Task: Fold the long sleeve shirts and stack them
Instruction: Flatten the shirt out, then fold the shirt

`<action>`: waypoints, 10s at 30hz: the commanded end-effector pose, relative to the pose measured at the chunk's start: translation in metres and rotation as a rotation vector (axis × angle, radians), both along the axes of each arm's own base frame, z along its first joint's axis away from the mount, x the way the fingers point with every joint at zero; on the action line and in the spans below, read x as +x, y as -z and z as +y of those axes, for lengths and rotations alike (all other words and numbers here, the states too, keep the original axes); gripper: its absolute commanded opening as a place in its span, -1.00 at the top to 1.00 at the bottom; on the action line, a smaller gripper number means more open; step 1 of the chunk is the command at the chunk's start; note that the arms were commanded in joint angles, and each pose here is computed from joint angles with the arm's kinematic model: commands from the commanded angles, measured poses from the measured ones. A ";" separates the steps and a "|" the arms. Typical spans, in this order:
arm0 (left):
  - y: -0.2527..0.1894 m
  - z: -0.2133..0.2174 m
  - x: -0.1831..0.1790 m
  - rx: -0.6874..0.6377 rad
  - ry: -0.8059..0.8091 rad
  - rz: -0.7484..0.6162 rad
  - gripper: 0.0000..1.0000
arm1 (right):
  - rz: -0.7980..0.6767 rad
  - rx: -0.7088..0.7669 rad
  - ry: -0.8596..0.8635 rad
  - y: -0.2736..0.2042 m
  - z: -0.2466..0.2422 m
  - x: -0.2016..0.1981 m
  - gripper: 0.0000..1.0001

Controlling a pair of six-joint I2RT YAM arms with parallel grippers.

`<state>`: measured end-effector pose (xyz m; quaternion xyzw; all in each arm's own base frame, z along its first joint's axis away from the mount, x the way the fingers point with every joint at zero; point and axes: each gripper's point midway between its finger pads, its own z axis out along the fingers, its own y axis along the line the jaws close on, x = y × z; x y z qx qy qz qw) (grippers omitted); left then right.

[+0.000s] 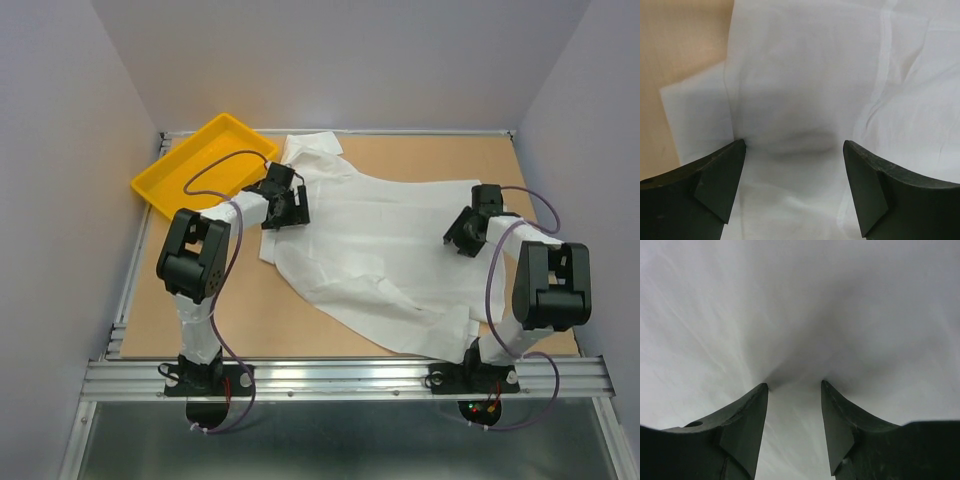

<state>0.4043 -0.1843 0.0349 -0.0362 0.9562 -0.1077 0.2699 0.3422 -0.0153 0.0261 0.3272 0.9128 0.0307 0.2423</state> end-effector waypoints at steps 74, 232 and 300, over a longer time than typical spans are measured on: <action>-0.115 0.072 -0.080 -0.024 -0.219 -0.232 -0.94 | 0.045 0.354 -1.726 -0.056 0.387 -0.294 -0.19; -0.055 0.019 -0.070 0.070 0.057 0.026 1.00 | -0.081 0.046 0.215 -0.067 -0.105 0.031 0.99; -0.025 0.035 -0.050 0.019 -0.106 0.032 0.18 | -0.109 -0.036 -0.013 -0.064 -0.086 0.124 -0.40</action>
